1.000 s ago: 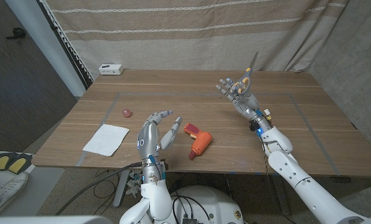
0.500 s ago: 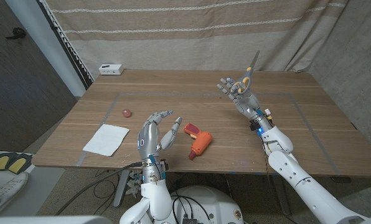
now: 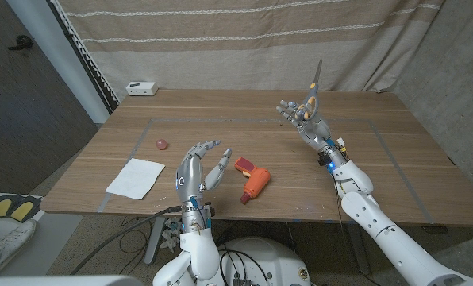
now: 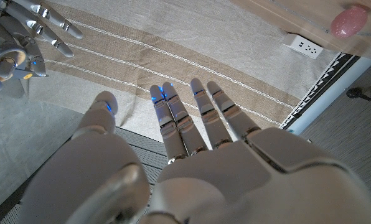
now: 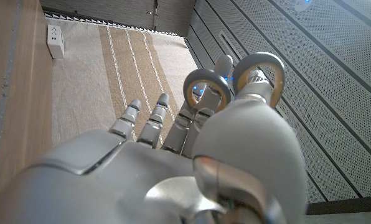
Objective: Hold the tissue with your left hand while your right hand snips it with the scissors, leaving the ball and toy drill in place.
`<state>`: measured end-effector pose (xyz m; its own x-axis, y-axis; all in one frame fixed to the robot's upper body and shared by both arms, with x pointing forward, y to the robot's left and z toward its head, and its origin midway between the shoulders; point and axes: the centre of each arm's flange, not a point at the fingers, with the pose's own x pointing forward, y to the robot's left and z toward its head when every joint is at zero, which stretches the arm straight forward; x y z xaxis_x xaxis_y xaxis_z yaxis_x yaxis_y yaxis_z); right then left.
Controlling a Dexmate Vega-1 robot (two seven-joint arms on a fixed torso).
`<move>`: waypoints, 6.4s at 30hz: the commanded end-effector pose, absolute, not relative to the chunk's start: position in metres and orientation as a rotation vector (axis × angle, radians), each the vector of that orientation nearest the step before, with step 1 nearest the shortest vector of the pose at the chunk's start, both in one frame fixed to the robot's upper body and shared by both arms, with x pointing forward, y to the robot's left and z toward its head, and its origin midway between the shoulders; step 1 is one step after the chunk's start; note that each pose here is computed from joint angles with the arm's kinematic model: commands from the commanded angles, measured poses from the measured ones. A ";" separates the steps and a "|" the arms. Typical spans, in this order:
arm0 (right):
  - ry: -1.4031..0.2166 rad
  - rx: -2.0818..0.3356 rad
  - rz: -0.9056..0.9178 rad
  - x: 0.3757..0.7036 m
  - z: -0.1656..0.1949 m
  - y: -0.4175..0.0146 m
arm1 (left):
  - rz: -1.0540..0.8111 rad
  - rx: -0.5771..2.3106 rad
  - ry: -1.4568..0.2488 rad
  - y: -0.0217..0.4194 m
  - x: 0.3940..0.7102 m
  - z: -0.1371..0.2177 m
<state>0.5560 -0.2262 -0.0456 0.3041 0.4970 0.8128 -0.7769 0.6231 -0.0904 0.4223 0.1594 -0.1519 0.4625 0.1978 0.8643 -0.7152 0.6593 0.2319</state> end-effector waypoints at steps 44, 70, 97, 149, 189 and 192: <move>-0.866 0.270 0.782 0.556 -0.047 -0.225 | 0.611 0.632 -0.925 0.165 0.426 -0.154; -0.889 0.255 0.788 0.554 -0.049 -0.226 | 0.609 0.638 -0.922 0.166 0.427 -0.154; -0.856 0.265 0.827 0.552 -0.049 -0.224 | 0.605 0.633 -0.930 0.164 0.428 -0.153; -0.741 0.214 1.073 0.568 -0.062 -0.205 | 0.613 0.638 -0.912 0.168 0.425 -0.157; -0.749 0.251 1.070 0.562 -0.061 -0.206 | 0.617 0.636 -0.922 0.166 0.421 -0.156; -0.750 0.259 1.067 0.561 -0.061 -0.207 | 0.616 0.637 -0.922 0.165 0.421 -0.156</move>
